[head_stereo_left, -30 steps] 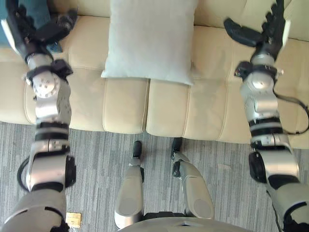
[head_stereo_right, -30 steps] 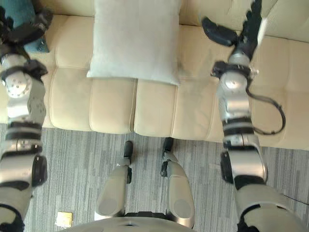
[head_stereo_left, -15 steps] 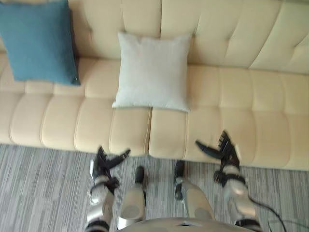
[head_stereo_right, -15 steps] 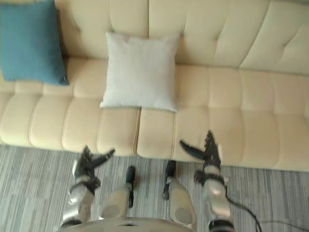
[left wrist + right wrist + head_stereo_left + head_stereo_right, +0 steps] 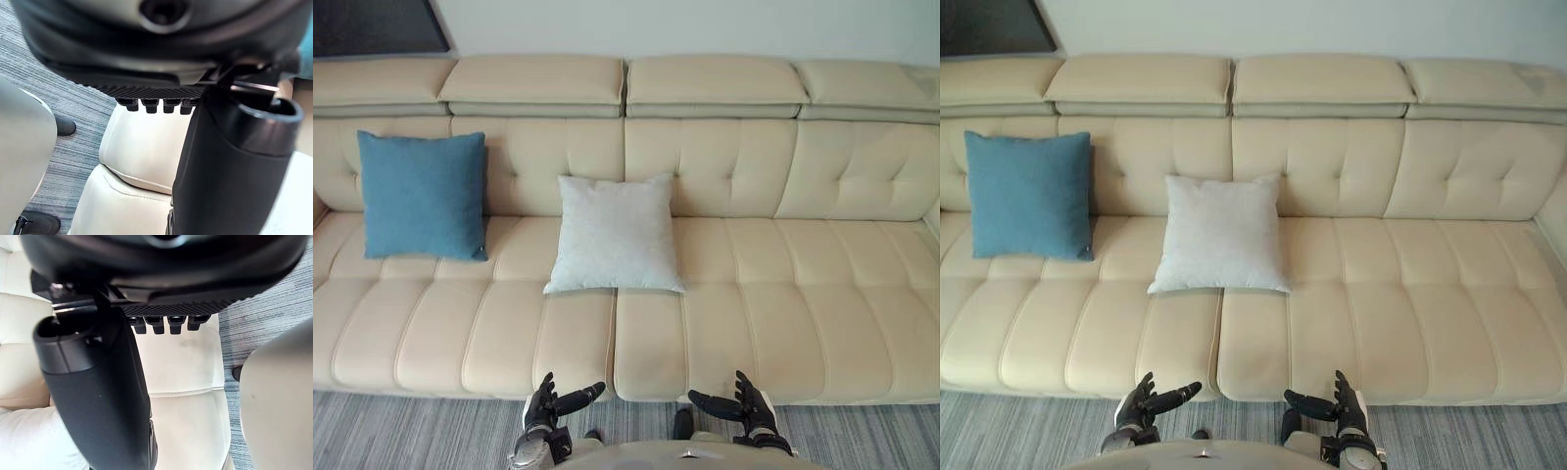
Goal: Pick up cushions and gather them together orderly.
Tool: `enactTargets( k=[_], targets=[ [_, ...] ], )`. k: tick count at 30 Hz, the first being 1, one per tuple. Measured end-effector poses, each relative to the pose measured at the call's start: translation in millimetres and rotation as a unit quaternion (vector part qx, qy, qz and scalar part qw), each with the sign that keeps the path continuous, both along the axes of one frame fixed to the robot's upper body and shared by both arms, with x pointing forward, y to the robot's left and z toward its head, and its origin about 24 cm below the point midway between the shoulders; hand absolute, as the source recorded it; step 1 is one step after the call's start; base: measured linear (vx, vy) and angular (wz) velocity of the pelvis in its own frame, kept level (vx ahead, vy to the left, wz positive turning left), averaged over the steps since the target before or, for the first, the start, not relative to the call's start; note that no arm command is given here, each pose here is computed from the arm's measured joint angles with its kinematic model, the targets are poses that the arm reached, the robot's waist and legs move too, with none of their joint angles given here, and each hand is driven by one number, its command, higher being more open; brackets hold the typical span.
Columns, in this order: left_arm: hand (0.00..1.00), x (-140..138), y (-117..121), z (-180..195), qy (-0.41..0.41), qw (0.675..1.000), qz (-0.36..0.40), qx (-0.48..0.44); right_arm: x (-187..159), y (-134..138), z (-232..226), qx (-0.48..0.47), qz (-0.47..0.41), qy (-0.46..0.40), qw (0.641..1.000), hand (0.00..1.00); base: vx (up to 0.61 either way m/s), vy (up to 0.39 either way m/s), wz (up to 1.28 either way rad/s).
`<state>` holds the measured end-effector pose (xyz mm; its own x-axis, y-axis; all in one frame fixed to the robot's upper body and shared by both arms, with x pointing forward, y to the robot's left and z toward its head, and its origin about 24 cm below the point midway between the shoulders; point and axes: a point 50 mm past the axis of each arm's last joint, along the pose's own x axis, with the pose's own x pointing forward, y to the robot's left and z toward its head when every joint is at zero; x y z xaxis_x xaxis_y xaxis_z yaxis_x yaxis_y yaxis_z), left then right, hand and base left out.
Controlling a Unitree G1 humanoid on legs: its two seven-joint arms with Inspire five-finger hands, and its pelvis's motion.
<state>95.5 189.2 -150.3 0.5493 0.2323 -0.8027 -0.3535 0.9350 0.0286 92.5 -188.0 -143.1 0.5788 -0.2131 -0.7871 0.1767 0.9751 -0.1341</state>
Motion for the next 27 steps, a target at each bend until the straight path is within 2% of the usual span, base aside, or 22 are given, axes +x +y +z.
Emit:
enactTargets(
  k=[5, 10, 12, 19, 27],
  targets=[
    [1.00, 8, 2, 1, -0.002, 1.000, -0.012, 0.007, 11, 3, -3, 0.006, -0.001, 0.005, 1.000, 1.00, -0.02, 0.031, -0.38],
    [1.00, 19, 8, 5, -0.013, 1.000, -0.012, 0.015, 7, 8, -8, 0.019, -0.022, 0.019, 0.999, 1.00, 0.01, -0.091, 0.03],
    [1.00, 24, -4, 4, -0.015, 1.000, -0.011, -0.001, 20, 8, -7, 0.019, -0.015, 0.014, 1.000, 1.00, -0.04, -0.160, -0.30],
    [1.00, 38, -17, 7, -0.032, 0.999, -0.021, -0.017, 19, 3, -8, 0.004, -0.020, 0.023, 1.000, 1.00, -0.09, -0.023, 0.28],
    [1.00, 42, -20, 9, -0.038, 0.999, -0.016, -0.014, 26, 6, -5, 0.002, -0.011, 0.012, 1.000, 1.00, -0.14, 0.099, 0.03]
  ],
)
